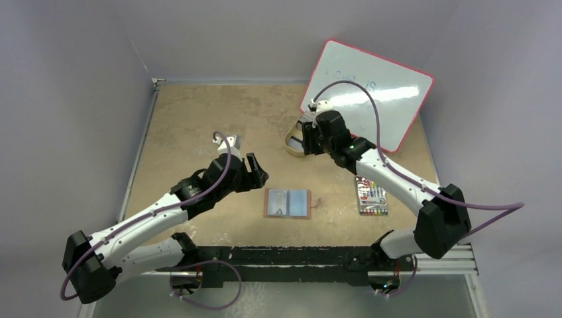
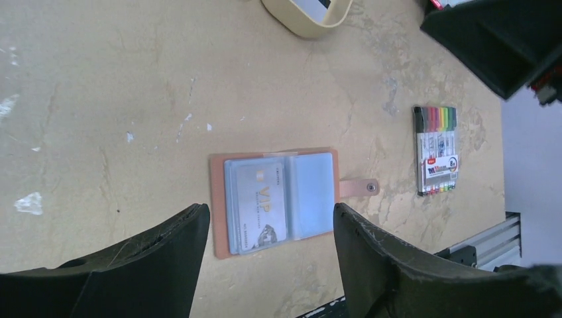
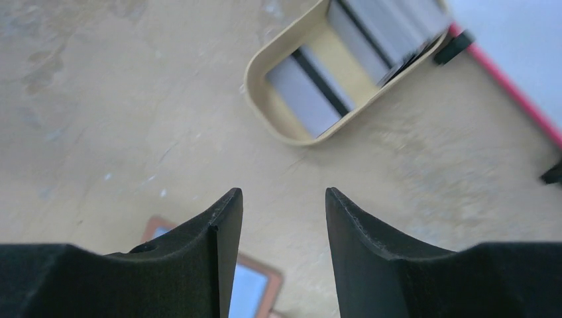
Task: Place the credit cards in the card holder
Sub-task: Insert the credit card into the card holder, then pick up the credit card from the storage box, then insert the credit card into the card holder.
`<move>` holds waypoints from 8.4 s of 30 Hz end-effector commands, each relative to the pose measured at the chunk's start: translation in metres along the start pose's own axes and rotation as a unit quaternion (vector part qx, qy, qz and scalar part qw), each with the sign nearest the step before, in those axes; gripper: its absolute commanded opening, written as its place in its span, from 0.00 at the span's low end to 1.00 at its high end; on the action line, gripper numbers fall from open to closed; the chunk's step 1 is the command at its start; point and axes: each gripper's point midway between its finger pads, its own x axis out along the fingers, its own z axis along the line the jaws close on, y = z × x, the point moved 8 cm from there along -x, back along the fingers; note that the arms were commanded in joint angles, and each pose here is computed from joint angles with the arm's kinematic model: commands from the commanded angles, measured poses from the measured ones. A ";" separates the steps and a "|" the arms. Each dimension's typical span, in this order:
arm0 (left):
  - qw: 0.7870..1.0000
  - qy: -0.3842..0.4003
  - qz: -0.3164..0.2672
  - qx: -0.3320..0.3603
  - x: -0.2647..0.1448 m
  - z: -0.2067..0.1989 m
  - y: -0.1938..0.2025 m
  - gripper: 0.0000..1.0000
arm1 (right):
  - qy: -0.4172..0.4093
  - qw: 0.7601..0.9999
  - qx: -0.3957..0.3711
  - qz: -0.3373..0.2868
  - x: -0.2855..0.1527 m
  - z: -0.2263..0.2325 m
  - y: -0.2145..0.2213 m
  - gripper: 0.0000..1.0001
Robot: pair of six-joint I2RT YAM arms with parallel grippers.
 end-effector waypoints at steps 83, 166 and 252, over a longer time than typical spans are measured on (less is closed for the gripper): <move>0.997 -0.010 -0.066 0.024 -0.036 0.011 -0.018 0.73 | 0.221 0.936 -0.272 0.000 0.125 -0.060 -0.093 0.14; 0.943 0.277 -0.123 -0.137 -0.051 -0.081 -0.062 0.00 | -0.514 0.821 0.216 -0.123 -0.111 0.049 0.008 0.08; 0.991 0.040 0.117 -0.060 0.090 0.013 0.076 0.00 | -0.035 0.968 0.164 0.185 0.014 0.008 0.146 0.25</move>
